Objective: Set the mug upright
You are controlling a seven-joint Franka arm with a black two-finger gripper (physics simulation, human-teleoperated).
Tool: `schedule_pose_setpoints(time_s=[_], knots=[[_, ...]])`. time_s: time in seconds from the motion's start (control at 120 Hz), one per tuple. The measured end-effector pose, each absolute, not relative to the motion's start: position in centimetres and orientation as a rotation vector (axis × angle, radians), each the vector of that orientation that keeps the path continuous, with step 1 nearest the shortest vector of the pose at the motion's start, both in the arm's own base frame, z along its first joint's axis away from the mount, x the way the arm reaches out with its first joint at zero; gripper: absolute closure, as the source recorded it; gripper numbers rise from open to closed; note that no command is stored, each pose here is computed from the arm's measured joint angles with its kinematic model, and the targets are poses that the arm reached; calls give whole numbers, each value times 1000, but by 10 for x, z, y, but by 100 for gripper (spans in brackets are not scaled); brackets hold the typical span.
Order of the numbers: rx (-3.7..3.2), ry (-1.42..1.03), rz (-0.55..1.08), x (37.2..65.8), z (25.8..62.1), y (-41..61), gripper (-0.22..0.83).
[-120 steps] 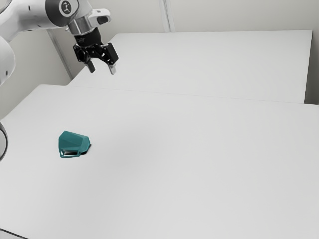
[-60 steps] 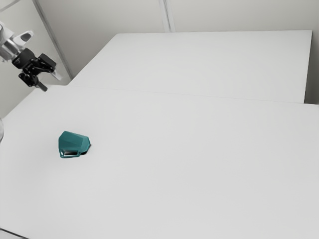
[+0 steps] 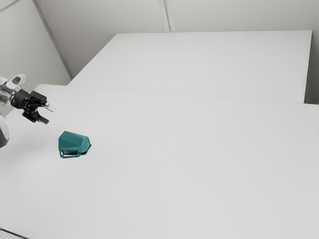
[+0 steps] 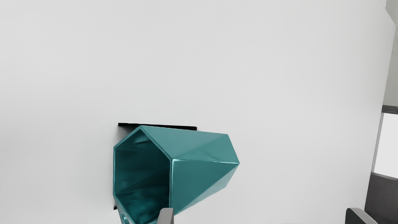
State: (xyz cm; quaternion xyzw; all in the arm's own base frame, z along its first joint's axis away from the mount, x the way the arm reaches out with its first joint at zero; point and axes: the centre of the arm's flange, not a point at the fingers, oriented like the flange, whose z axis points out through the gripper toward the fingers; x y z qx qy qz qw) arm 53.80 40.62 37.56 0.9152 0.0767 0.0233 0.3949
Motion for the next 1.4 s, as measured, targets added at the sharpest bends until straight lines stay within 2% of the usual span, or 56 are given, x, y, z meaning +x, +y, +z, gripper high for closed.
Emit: schedule_pose_setpoints(time_s=[0.192, 0.367, 0.825, 0.875, 1.008, 1.092, 1.208, 1.4], knots=[[2270, 138, 48, 540, 325, 406, 0], [2223, 103, 66, 542, 295, 403, 0], [2140, 16, 93, 543, 271, 380, 1], [2135, 13, 94, 542, 270, 379, 8], [2134, -4, 107, 541, 274, 379, 43], [2136, -16, 114, 541, 277, 379, 56], [2124, -33, 116, 541, 282, 377, 67], [2092, -68, 116, 540, 294, 368, 75]])
